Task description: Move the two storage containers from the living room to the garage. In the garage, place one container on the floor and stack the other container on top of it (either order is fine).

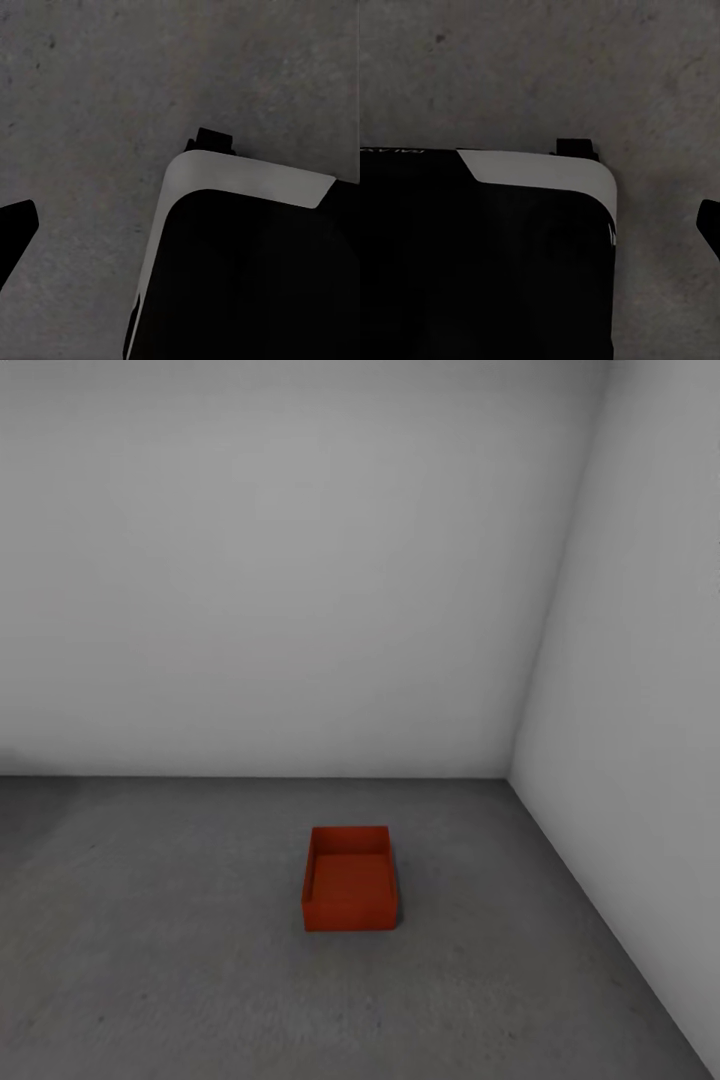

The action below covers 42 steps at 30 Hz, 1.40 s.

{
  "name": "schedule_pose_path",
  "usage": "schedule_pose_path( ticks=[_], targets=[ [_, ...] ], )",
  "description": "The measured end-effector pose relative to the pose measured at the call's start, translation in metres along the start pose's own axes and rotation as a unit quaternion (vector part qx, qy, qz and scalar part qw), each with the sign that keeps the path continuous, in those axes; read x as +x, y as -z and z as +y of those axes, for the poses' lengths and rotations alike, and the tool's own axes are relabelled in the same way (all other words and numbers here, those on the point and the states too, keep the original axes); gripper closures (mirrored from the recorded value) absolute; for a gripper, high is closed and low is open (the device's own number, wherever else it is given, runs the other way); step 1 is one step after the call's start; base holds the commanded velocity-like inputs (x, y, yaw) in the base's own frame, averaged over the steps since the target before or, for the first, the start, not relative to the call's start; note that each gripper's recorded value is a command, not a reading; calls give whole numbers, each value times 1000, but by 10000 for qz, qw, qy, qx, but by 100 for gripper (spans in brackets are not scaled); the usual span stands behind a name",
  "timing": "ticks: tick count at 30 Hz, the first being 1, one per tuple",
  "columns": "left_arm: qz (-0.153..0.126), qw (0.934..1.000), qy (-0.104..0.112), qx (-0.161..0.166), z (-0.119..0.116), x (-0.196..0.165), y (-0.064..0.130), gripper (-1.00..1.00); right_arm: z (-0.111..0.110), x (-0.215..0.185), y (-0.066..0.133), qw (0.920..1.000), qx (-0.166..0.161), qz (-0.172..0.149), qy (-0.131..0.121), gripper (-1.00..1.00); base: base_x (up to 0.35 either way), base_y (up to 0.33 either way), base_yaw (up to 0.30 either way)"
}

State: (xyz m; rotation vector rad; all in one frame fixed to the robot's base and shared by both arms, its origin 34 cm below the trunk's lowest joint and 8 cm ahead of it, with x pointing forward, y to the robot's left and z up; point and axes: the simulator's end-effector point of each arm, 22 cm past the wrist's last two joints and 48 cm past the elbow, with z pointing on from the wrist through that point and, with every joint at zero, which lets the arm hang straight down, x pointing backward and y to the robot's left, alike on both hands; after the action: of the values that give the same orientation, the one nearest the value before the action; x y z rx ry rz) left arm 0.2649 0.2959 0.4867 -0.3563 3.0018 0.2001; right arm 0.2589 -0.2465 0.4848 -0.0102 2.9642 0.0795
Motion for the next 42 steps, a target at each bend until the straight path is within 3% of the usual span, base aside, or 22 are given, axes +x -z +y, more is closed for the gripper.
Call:
schedule_pose_path(
  ticks=[24, 42],
  targets=[
    [-161, 9999, 26, 33, -2, -13, 3, -100, 6, -11, 1, 9999, 1, -127, 13, -100, 0, 0, -7],
    [-426, 9991, -42, 28, 1, -30, 4, -100, 9, -15, 2, 9998, -26, -187, -28, -100, 0, 0, -246]
  ],
)
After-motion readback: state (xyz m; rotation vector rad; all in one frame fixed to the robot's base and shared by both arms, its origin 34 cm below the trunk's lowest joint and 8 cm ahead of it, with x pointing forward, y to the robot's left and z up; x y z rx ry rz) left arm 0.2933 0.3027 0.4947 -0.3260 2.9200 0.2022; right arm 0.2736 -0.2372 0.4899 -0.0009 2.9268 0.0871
